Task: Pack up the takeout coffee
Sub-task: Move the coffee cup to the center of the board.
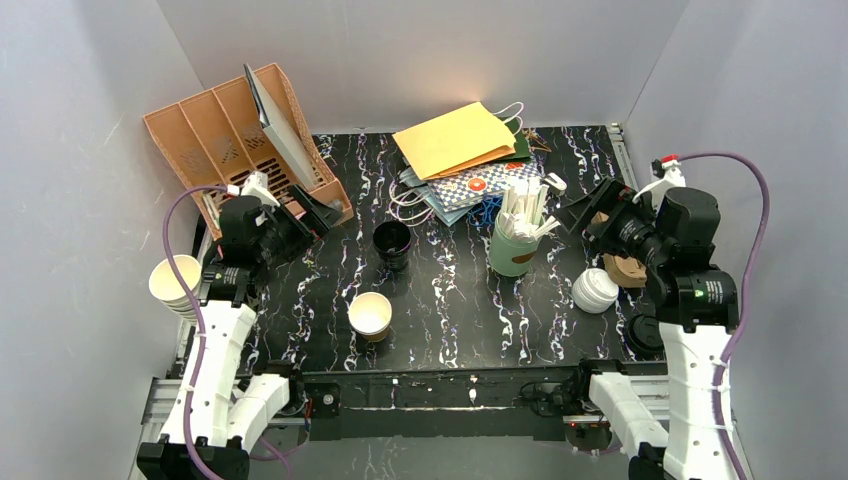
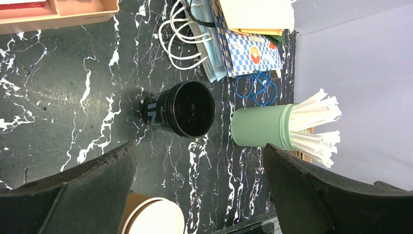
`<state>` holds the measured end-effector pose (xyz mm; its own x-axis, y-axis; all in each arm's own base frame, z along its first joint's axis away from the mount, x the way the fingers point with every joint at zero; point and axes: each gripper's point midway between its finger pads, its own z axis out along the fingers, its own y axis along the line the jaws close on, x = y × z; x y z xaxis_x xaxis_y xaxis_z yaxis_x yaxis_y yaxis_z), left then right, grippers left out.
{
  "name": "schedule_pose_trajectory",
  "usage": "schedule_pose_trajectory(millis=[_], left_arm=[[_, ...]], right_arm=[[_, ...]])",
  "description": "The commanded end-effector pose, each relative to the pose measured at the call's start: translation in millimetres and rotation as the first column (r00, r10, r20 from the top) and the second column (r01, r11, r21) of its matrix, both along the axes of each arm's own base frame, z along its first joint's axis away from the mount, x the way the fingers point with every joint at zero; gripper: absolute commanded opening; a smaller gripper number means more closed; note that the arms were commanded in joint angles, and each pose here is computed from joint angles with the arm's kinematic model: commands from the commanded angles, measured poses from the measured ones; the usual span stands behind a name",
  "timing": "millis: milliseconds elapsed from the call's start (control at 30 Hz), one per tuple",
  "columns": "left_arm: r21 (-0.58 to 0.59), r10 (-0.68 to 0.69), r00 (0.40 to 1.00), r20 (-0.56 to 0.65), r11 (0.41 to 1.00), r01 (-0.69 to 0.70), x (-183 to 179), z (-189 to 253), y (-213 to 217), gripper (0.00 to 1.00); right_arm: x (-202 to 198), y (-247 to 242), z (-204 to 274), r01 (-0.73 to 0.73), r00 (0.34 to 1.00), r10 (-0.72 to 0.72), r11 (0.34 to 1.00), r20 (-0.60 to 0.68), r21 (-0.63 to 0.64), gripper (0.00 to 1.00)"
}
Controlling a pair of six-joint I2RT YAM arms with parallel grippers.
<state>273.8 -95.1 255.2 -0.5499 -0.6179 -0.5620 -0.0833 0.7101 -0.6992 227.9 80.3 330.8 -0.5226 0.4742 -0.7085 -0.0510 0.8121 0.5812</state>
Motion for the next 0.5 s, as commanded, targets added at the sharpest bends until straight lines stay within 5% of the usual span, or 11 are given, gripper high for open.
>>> schedule_pose_trajectory(millis=[0, 267, 467], left_arm=[[-0.004, -0.056, 0.998, 0.025, 0.998, 0.056, -3, 7, -7, 0.98], [-0.075, -0.122, 0.982, 0.141, 0.988, 0.133, -3, 26, -30, 0.98], [-0.014, -0.328, 0.937, 0.125, 0.943, 0.332, -11, 5, -101, 0.98]], right_arm=[[-4, 3, -1, -0.033, 0.998, 0.033, 0.999, 0.046, -0.01, 0.98], [-17, 5, -16, -0.054, 0.998, 0.055, 0.998, 0.036, -0.02, 0.98], [-24, 14, -45, -0.122, 0.992, 0.122, 0.993, 0.013, -0.005, 0.96]])
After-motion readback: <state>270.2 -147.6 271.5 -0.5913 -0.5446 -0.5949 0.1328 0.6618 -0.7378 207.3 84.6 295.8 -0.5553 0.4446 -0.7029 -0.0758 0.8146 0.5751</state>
